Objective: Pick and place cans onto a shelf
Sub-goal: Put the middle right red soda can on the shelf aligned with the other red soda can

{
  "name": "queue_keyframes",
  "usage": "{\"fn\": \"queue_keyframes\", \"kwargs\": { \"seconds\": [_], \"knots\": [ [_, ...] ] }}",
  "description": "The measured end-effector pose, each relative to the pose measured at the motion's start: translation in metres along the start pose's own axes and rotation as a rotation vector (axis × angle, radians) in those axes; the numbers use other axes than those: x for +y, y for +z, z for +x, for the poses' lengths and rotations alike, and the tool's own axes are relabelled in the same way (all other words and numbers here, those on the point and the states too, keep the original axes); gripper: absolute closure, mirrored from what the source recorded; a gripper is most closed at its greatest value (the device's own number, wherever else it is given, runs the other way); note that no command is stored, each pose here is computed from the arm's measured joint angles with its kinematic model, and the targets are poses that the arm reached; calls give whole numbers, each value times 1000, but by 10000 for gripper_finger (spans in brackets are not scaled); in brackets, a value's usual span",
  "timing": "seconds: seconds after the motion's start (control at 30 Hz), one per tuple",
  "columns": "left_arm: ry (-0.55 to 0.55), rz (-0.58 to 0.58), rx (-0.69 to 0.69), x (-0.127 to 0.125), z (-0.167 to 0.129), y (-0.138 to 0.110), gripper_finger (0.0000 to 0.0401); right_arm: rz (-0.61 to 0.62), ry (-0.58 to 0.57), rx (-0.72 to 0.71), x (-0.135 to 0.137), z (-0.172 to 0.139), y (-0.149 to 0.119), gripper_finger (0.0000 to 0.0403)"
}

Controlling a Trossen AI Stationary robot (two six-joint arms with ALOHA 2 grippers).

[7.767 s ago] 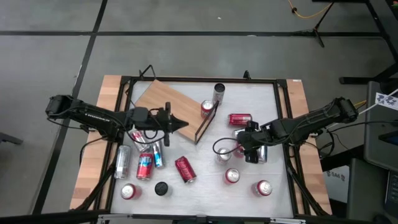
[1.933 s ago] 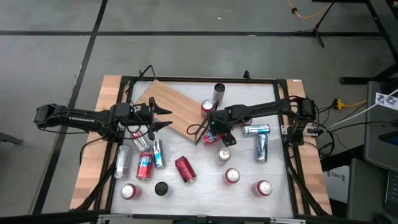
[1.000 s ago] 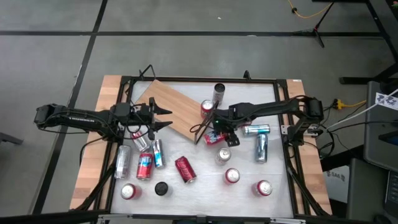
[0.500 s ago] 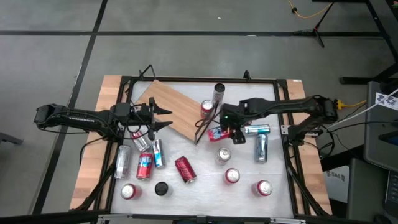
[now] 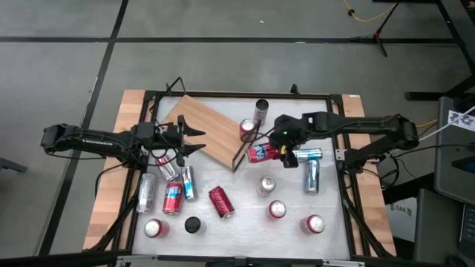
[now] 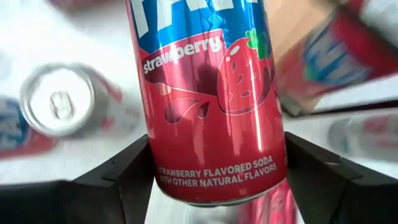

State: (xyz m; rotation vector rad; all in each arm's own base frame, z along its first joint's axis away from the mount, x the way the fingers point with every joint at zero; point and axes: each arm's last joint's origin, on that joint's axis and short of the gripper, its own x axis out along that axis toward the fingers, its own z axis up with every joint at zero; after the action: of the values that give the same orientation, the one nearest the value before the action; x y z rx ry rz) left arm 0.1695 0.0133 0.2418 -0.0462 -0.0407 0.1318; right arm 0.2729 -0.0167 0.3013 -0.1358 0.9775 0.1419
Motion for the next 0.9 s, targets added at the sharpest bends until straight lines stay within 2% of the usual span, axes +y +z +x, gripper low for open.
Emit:
{"fn": "queue_keyframes", "kwargs": {
  "seconds": [0.23,0.57,0.73,0.9],
  "knots": [
    [-4,0,-95,0,0,9,189,-21,-77,-201,-4,-14,16,114],
    [-8,-6,-186,-1,-2,18,189,-51,-188,-396,-9,-20,35,114],
    [-8,1,-224,-1,-1,21,189,-31,-318,-505,-15,-23,47,114],
    [21,3,-318,0,-2,29,189,-3,-445,-593,-20,-27,56,114]
  ]
}}
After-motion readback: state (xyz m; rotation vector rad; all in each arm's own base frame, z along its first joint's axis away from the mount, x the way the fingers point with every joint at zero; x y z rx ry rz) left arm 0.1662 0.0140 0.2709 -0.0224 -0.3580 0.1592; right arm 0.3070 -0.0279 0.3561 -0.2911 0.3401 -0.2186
